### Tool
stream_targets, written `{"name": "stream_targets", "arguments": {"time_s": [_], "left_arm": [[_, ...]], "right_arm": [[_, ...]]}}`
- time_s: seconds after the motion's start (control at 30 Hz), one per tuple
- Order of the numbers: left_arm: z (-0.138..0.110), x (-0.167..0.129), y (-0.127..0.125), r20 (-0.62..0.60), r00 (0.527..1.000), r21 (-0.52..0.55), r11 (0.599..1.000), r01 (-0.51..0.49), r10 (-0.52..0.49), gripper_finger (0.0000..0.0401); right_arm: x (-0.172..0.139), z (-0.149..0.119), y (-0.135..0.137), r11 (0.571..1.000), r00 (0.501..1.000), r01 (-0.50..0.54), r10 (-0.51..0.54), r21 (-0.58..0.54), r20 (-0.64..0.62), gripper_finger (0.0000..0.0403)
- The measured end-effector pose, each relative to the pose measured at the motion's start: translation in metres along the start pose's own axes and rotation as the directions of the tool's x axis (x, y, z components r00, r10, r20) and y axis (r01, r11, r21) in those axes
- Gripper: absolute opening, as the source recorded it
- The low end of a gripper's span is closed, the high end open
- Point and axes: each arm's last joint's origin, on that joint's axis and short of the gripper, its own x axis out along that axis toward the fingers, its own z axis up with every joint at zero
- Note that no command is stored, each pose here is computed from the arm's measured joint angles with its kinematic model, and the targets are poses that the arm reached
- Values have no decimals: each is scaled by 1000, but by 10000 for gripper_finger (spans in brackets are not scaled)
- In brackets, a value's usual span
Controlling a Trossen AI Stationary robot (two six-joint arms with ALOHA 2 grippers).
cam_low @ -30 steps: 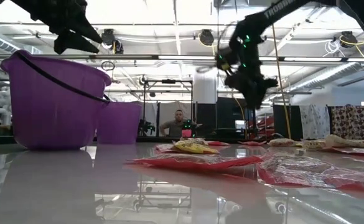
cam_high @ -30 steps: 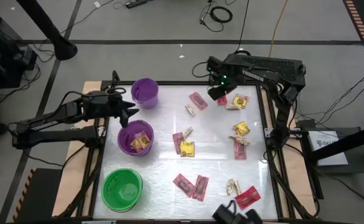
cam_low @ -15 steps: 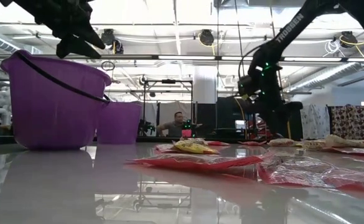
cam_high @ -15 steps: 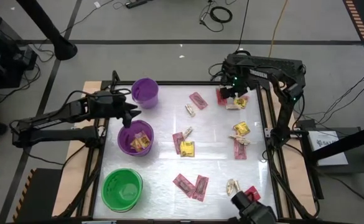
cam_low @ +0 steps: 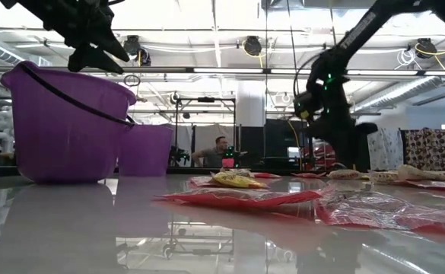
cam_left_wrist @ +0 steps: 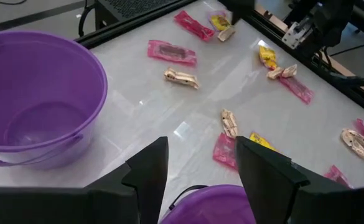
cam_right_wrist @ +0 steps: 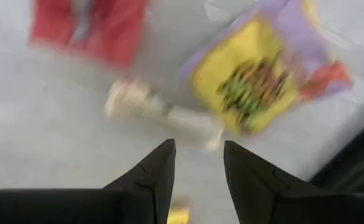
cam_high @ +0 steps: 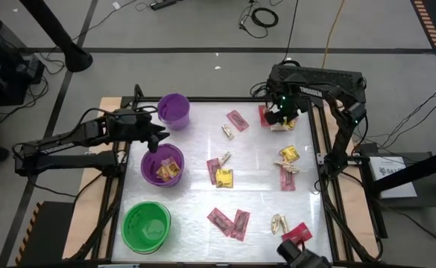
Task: Sort candy by brand, put in halloween buckets
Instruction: Put the yellow candy into the bottom purple bucket
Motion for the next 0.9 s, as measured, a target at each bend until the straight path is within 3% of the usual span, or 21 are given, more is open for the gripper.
{"name": "stream_targets", "arguments": {"time_s": [0.27,0.53,0.9], "left_arm": [[1,2,1,7,1000,50,998,-30,30,191],[4,9,-1,16,1000,82,996,-26,25,191],[11,27,-5,41,999,128,992,-12,7,191]], "right_arm": [[-28,-55,42,994,995,18,-6,-105,104,130],[25,-118,51,995,995,100,-99,-31,32,130],[58,-135,56,998,997,61,-62,12,55,124]]}}
